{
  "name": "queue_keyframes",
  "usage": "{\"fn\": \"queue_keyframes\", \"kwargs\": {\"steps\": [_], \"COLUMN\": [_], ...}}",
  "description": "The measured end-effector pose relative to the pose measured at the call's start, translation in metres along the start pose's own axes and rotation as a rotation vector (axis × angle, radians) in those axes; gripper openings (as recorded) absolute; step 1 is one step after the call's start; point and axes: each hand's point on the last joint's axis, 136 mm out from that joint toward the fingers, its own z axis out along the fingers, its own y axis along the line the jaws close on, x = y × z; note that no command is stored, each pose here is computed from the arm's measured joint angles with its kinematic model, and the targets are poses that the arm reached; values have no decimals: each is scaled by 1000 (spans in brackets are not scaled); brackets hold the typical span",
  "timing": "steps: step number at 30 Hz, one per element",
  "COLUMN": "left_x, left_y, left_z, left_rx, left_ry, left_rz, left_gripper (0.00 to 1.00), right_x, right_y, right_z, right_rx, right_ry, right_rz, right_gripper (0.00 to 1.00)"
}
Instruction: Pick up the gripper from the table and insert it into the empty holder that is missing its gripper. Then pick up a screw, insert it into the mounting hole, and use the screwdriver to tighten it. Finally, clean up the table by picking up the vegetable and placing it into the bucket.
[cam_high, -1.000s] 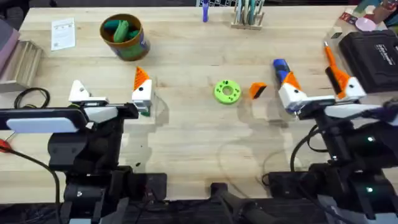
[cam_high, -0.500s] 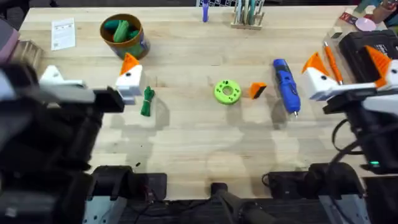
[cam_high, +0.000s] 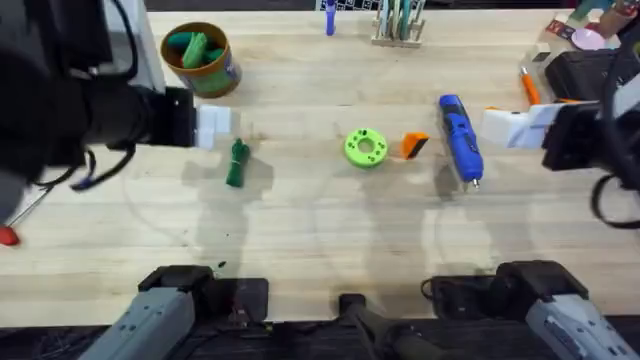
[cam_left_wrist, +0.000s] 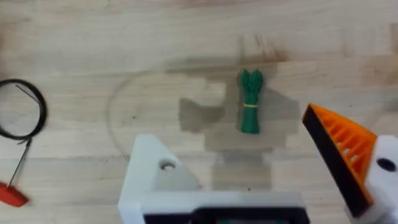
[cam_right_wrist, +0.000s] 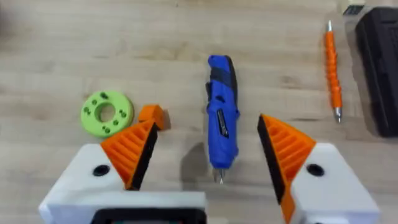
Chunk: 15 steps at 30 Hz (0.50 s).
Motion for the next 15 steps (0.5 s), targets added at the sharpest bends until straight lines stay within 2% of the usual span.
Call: {"fn": "queue_keyframes", "kwargs": {"steps": [6, 11, 15], "left_x": [-9, -3, -1], "left_y": [-2, -10, -12], "left_z": [4, 7, 6], "left_rx": [16, 62, 75], "left_ry": [73, 109, 114], "left_rz": [4, 2, 2], "left_gripper": [986, 986, 986], "right_x": [-7, 6, 10], "right_y": [0, 0, 0], "right_z": [-13, -7, 1], "right_rx": [-1, -2, -3], "right_ry": [131, 241, 278], "right_rz": [1, 4, 2], "right_gripper": [991, 991, 990]}}
